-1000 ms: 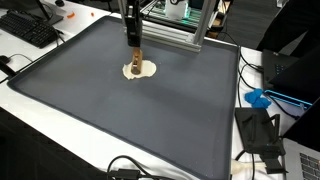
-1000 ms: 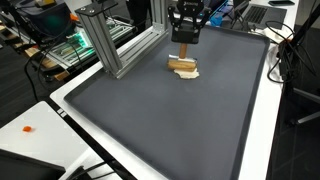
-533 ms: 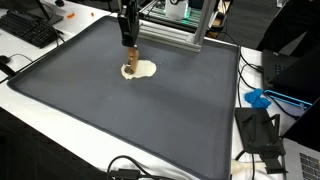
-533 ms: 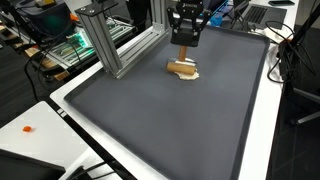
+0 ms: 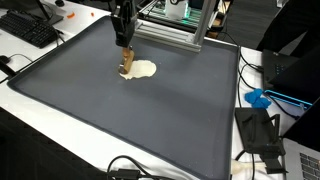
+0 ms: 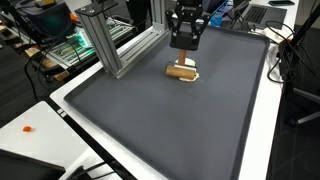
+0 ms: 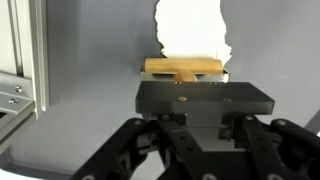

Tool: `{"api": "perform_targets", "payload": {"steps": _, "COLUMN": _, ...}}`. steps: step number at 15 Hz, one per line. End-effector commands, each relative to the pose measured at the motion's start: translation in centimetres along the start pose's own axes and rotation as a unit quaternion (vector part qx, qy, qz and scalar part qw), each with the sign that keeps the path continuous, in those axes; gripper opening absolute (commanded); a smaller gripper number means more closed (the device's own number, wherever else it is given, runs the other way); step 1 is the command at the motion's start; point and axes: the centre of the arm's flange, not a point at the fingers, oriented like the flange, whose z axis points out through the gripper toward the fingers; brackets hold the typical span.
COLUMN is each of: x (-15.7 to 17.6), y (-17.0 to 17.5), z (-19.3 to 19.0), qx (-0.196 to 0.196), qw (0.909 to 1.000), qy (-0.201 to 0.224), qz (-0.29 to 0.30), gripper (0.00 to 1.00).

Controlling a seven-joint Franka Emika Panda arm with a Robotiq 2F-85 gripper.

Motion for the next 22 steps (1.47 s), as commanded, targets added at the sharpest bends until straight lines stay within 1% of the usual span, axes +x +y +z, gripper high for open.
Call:
{"api": "perform_targets", "payload": {"steps": 1, "x": 0.7, "y": 0.1, "z": 0.7, "qx": 0.011, "qw": 0.9989, "qy": -0.011, "qz": -0.045, "gripper": 0.22}}
{"api": "perform_targets", "payload": {"steps": 4, "x": 1.6, "y": 0.2, "z": -0.8, "qx": 0.009, "qw": 0.9938, "qy": -0.002, "qz": -0.111, "gripper": 0.22}}
{"api": "perform_targets", "payload": {"steps": 7, "x": 2.3, "y": 0.0, "z": -2.2, "qx": 0.020, "qw": 0.9838, "qy": 0.011, "qz": -0.178, "gripper": 0.22}}
{"api": "perform_targets", "payload": {"steps": 8, "x": 2.4, "y": -0.1, "z": -2.5, "qx": 0.024, "qw": 0.9792, "qy": 0.011, "qz": -0.201, "gripper": 0.22}}
{"api": "perform_targets", "payload": {"steps": 10, "x": 2.3, "y": -0.2, "z": -3.1, "qx": 0.033, "qw": 0.9646, "qy": 0.000, "qz": -0.262, "gripper": 0.22}}
{"api": "perform_targets", "payload": {"steps": 11, "x": 2.3, "y": -0.2, "z": -3.2, "qx": 0.028, "qw": 0.9566, "qy": -0.003, "qz": -0.290, "gripper": 0.22}}
{"api": "perform_targets", "payload": {"steps": 14, "x": 2.0, "y": -0.1, "z": -3.2, "qx": 0.040, "qw": 0.9281, "qy": -0.026, "qz": -0.369, "gripper": 0.22}}
{"api": "perform_targets", "payload": {"steps": 17, "x": 1.8, "y": 0.0, "z": -3.0, "qx": 0.047, "qw": 0.8925, "qy": -0.044, "qz": -0.446, "gripper": 0.22}}
{"api": "perform_targets", "payload": {"steps": 20, "x": 1.5, "y": 0.3, "z": -2.7, "qx": 0.045, "qw": 0.8497, "qy": -0.058, "qz": -0.522, "gripper": 0.22}}
{"api": "perform_targets", "payload": {"steps": 22, "x": 1.2, "y": 0.7, "z": -2.2, "qx": 0.039, "qw": 0.8172, "qy": -0.068, "qz": -0.571, "gripper": 0.22}}
